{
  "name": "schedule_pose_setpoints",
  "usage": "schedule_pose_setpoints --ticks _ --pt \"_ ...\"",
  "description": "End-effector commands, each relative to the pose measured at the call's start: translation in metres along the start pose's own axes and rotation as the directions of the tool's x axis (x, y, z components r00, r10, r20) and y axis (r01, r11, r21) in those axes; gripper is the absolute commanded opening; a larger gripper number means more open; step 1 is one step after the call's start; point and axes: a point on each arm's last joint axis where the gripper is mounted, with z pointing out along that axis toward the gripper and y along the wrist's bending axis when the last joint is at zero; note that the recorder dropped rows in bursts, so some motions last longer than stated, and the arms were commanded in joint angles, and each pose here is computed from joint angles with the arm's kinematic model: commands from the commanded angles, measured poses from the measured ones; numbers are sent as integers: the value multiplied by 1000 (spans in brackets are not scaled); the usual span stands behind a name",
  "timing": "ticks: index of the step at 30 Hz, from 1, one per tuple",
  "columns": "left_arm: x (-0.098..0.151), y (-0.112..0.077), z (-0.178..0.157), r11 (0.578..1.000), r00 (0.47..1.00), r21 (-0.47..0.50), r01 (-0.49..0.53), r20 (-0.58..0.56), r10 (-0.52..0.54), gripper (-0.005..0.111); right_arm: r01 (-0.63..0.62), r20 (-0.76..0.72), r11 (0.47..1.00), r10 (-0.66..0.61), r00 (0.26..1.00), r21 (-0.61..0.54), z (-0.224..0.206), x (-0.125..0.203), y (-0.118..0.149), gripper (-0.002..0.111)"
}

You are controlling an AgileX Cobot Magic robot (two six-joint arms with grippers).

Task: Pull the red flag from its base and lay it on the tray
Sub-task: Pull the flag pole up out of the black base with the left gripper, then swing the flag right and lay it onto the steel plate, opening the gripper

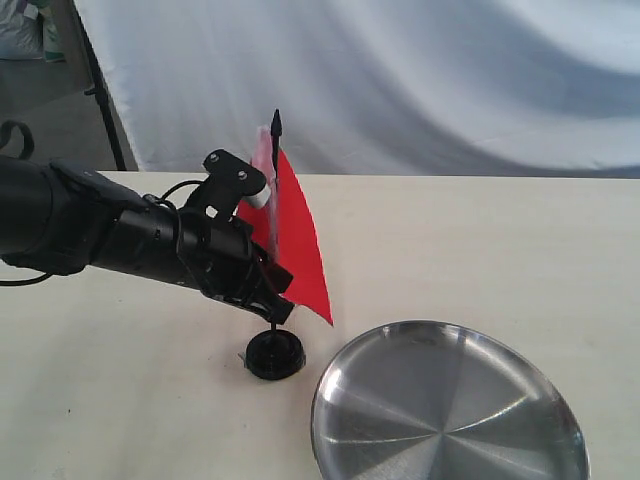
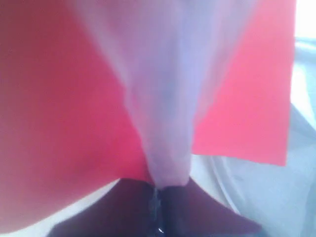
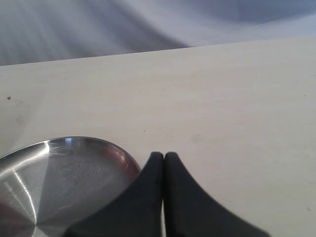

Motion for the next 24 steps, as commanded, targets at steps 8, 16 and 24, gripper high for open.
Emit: schedule_pose_setpoints --ticks 8,16,24 --pt "-63 -20 -22 970 971 241 29 223 -85 0 5 9 1000 -6 1000 2 0 -1 0 0" --pt "-74 -78 -10 829 948 541 140 170 -271 0 5 9 1000 -6 1000 2 0 -1 0 0" --pt "-21 -132 82 705 906 576 414 -185 -381 0 5 9 1000 -6 1000 2 0 -1 0 0"
